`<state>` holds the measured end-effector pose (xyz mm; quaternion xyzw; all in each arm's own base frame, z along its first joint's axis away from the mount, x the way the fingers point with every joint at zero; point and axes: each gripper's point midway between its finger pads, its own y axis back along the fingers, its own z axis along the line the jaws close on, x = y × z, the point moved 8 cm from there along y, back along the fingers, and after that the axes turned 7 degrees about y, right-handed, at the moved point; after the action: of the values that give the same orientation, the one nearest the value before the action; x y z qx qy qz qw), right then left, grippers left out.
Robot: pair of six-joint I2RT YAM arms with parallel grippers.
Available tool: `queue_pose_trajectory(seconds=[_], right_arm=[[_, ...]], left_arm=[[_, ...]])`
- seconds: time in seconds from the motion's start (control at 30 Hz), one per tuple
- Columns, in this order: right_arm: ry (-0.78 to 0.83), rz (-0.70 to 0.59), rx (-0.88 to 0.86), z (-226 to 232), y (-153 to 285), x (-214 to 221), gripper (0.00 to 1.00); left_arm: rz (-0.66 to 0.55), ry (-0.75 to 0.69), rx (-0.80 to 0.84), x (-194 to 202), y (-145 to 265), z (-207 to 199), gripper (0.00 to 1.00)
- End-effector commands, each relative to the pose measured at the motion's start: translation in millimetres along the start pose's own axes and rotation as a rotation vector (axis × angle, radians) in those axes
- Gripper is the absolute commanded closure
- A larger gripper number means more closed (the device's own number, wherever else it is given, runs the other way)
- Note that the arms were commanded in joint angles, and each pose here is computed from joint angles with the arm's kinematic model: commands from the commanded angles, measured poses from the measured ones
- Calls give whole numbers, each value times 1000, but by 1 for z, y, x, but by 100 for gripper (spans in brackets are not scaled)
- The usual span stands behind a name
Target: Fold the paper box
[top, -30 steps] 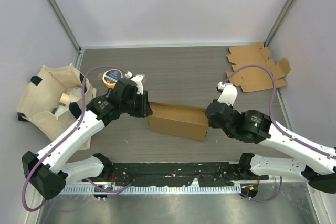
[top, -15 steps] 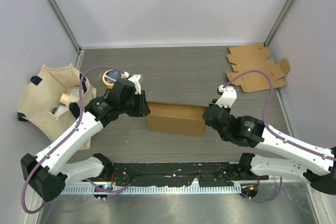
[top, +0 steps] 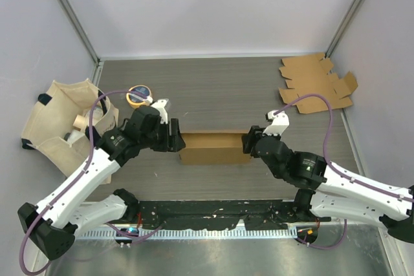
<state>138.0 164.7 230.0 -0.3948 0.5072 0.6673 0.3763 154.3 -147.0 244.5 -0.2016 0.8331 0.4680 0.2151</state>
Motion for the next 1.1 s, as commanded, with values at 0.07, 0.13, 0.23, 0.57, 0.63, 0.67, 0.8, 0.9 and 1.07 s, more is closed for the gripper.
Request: queue_pose_trajectory(seconds=[0.07, 0.13, 0.23, 0.57, 0.63, 0.67, 0.8, 0.9, 1.07], right_arm=[[57, 159, -251, -1, 44, -8, 30], [6, 139, -282, -9, 56, -15, 27], [-89, 101, -324, -12, 70, -29, 24], [-298, -78, 47, -24, 71, -100, 0], [-274, -56, 46, -17, 66, -105, 0], [-282, -50, 75, -18, 60, -113, 0], [-272, 94, 62, -22, 24, -107, 3], [-305, 93, 15, -24, 12, -102, 11], [-319, 124, -42, -13, -5, -87, 16]], left_arm=[[74, -15, 97, 11, 36, -9, 25], [67, -34, 112, 8, 55, -12, 8], [25, -54, 141, 3, 82, -18, 6], [-149, 205, 59, -56, 73, -35, 11], [-156, 313, 89, -73, 63, -33, 14], [-149, 344, 88, -78, 57, -31, 15], [-106, 467, 56, -92, 26, -14, 16], [-82, 485, 87, -94, 10, -13, 26], [-58, 503, 94, -88, -5, -8, 35]])
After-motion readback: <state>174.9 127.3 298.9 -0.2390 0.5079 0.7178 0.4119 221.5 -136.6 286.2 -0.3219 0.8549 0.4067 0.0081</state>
